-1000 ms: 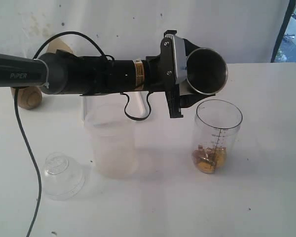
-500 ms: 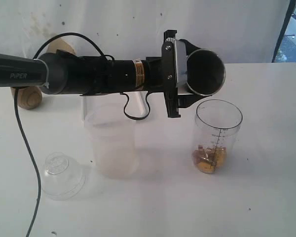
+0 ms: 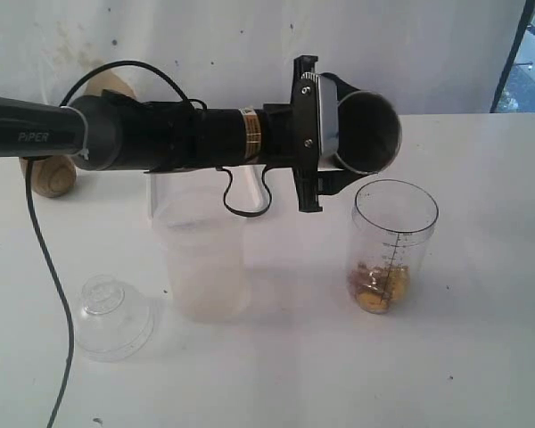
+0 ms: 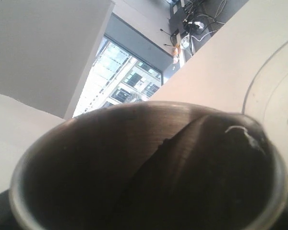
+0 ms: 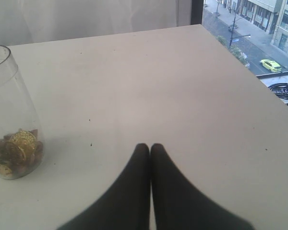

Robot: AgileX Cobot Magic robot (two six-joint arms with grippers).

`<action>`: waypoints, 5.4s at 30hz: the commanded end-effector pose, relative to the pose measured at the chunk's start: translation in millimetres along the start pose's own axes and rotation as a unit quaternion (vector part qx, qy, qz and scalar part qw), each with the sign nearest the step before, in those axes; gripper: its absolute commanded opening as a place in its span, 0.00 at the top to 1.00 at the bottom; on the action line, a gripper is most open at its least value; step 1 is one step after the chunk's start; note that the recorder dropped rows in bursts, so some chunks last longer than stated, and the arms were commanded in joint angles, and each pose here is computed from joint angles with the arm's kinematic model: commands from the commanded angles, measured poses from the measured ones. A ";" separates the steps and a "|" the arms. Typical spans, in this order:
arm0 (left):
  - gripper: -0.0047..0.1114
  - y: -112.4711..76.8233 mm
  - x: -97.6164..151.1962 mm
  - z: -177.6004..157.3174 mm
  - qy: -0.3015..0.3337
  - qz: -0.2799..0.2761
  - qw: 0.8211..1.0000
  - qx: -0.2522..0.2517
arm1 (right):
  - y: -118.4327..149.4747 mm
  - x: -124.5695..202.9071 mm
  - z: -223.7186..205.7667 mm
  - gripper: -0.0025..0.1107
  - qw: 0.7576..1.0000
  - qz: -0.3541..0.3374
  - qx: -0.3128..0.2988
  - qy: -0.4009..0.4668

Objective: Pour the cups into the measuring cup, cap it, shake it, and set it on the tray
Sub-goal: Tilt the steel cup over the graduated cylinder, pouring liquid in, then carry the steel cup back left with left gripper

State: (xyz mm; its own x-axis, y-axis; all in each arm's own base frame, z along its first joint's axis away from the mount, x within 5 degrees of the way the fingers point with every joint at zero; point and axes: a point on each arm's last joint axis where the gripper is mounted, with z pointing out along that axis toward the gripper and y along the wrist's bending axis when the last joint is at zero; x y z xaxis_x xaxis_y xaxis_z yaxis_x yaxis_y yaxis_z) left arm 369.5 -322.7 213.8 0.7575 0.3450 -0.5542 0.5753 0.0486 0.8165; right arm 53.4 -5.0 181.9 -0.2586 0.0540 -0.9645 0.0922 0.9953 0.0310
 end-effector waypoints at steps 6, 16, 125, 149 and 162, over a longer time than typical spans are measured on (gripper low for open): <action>0.96 7.9 -14.7 3.0 -0.013 0.015 1.000 -0.020 | 0.1 -0.2 -0.2 0.98 1.000 0.000 -0.001 -0.004; 0.96 8.3 -14.5 3.0 -0.011 0.055 0.998 -0.023 | 0.1 -0.2 -0.2 0.98 1.000 0.000 -0.001 -0.004; 0.96 40.0 61.9 -163.6 -0.021 -0.427 0.877 -0.219 | 0.1 -0.2 -0.2 0.98 1.000 0.000 -0.001 -0.004; 0.96 -20.4 133.7 -251.6 0.104 -0.446 0.830 -0.319 | 0.1 -0.2 -0.2 0.98 1.000 0.000 -0.001 -0.004; 0.96 -30.2 178.1 -238.0 0.072 -0.425 0.833 -0.347 | 0.1 -0.2 -0.2 0.98 1.000 0.000 -0.001 -0.004</action>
State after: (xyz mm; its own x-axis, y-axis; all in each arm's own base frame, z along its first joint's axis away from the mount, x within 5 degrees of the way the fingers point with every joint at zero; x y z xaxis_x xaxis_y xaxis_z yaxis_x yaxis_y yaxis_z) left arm 405.1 -38.8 118.8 0.0152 0.0463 -0.9988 0.5242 0.8503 0.0474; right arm 53.4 -5.0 181.9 -0.2586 0.0540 -0.9645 0.0922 0.9953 0.0310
